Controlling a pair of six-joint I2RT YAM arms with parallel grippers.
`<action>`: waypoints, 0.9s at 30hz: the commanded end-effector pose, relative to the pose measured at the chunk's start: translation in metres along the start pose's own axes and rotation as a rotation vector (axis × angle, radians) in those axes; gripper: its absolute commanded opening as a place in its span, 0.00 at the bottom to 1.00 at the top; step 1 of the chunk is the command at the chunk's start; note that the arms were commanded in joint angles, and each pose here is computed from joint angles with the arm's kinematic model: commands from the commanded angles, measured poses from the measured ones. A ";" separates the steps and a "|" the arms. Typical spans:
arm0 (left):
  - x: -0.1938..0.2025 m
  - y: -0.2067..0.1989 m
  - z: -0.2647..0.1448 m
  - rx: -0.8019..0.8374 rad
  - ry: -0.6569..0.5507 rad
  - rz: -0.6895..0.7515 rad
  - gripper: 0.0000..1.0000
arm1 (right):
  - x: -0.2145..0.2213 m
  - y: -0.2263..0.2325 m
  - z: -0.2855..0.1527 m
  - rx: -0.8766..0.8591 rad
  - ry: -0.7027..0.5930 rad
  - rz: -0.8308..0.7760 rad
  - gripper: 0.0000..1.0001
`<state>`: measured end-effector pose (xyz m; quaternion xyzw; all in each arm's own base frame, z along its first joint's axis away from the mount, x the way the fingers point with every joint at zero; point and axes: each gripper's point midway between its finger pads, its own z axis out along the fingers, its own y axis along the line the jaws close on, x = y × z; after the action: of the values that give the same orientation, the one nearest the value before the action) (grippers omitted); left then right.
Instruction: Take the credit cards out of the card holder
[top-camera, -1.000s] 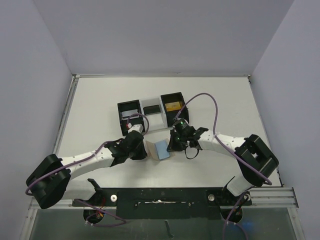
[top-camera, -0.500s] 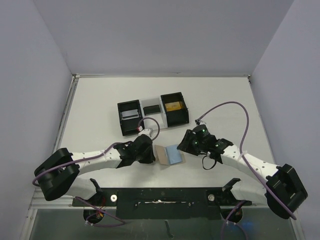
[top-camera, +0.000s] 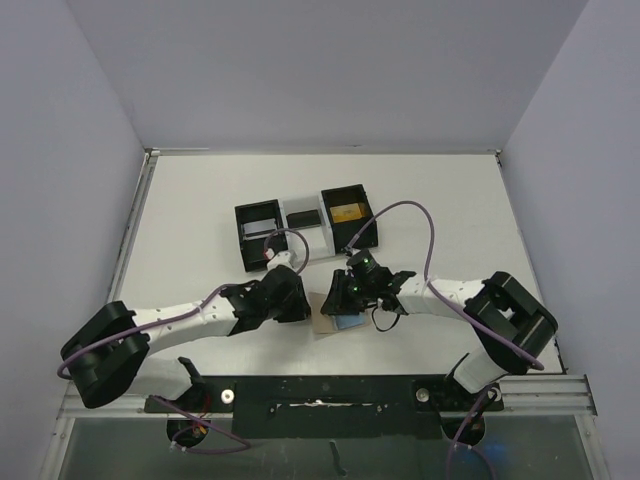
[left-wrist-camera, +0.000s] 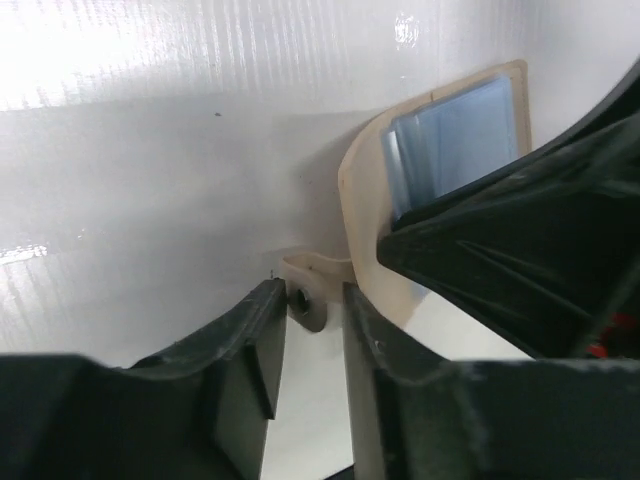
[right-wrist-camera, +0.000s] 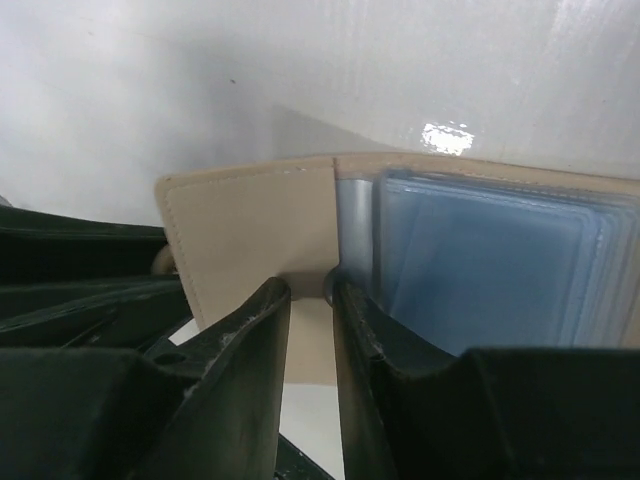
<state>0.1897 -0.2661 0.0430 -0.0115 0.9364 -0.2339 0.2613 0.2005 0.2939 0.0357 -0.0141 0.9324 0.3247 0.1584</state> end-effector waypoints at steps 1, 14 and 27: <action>-0.029 -0.015 -0.017 0.066 -0.112 -0.137 0.37 | -0.009 0.005 0.004 -0.014 -0.036 0.013 0.25; -0.032 -0.011 -0.019 0.178 -0.103 -0.211 0.64 | -0.010 0.007 0.007 -0.023 -0.038 0.023 0.24; -0.018 0.014 0.008 -0.003 -0.015 -0.111 0.35 | -0.036 0.017 -0.028 0.000 -0.148 -0.021 0.24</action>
<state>0.1973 -0.2486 0.0297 -0.0842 0.9346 -0.2535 0.2347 0.2012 0.2892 0.0362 0.0003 0.9350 0.3146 0.1636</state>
